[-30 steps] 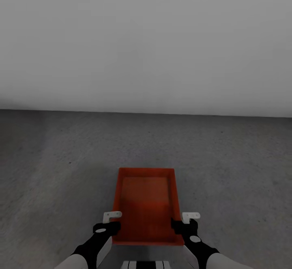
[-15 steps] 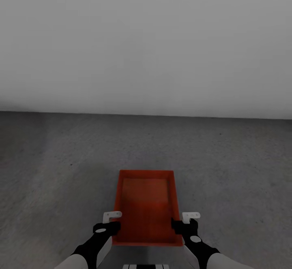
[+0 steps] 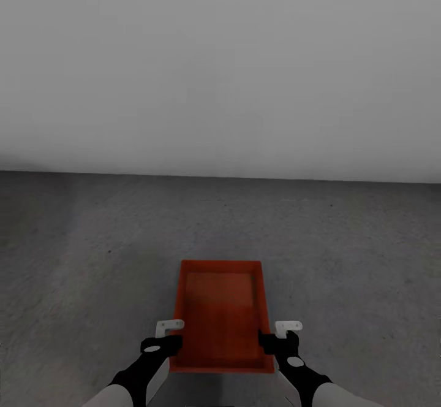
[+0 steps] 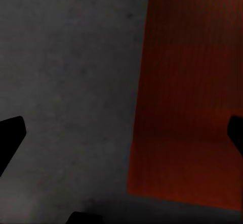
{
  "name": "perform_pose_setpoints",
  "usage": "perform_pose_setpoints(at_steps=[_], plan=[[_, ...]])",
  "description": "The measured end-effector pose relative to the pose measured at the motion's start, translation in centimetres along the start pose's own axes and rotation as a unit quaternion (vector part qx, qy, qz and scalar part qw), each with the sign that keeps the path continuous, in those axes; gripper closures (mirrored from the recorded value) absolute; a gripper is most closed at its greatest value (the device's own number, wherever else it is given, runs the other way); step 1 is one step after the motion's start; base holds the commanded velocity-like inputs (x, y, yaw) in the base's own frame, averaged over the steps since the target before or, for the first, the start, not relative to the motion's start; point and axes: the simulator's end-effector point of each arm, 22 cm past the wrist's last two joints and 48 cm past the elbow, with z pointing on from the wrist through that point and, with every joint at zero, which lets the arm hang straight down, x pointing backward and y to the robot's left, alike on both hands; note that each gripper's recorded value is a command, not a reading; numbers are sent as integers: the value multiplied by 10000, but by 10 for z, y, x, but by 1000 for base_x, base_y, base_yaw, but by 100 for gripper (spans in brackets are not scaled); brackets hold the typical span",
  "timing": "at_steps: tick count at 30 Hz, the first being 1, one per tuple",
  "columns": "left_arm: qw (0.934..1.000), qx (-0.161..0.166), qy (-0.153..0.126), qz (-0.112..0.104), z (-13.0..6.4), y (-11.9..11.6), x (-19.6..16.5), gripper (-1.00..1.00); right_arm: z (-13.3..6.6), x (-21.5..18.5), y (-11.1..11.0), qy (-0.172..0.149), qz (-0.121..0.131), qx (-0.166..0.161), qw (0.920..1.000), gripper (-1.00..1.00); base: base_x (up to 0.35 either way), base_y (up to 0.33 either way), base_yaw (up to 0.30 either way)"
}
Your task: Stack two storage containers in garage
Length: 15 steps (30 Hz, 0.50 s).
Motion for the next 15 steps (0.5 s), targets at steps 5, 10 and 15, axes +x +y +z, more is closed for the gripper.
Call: perform_pose_setpoints(at_steps=[5, 10, 15], plan=[[10000, 3, -6, -2, -9, 1, -5, -100, -8, -6, 0, 1, 0, 0, 10000, -100, 0, 0, 0], [10000, 3, -9, -3, -18, 1, -9, -100, -16, -11, -1, 2, 0, 0, 10000, -100, 0, 0, 0], [10000, 2, -8, -3, -27, 2, -13, -100, -24, -17, -1, 3, 0, 0, 10000, -100, 0, 0, 0]])
